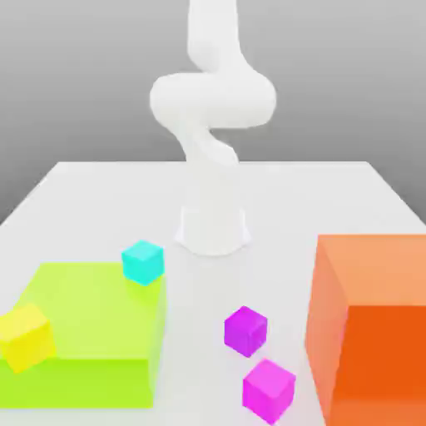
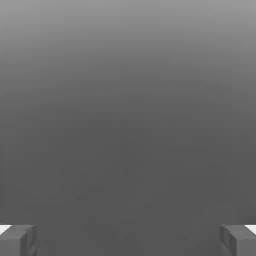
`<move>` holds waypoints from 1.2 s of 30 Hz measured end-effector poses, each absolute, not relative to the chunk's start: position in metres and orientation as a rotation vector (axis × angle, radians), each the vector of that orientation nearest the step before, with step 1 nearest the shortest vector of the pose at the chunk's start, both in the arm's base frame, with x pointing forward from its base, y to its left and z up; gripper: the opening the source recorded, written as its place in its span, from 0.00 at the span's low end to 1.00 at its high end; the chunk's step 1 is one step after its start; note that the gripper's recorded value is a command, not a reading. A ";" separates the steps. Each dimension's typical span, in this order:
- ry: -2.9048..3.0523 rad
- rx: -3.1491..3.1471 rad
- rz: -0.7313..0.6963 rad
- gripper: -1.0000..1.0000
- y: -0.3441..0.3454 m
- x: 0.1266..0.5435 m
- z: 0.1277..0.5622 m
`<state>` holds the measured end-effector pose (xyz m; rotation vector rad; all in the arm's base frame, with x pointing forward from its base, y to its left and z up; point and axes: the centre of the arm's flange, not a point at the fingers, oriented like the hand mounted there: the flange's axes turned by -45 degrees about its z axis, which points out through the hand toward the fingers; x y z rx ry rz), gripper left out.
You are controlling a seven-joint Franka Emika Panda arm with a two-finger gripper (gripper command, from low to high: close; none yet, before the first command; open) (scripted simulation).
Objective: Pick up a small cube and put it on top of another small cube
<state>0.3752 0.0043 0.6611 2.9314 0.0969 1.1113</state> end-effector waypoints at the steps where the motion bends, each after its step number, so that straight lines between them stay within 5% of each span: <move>1: 0.156 2.945 1.055 0.50 0.007 0.387 0.636; 10: 0.690 2.984 0.562 0.50 0.037 0.423 0.412; 19: 1.270 2.870 0.028 0.50 0.057 0.341 0.196; 25: 1.293 2.862 0.000 0.50 0.056 0.335 0.141; 26: 1.293 2.862 0.000 0.00 0.056 0.334 0.134; 36: 1.295 2.863 -0.001 0.00 0.056 0.335 0.153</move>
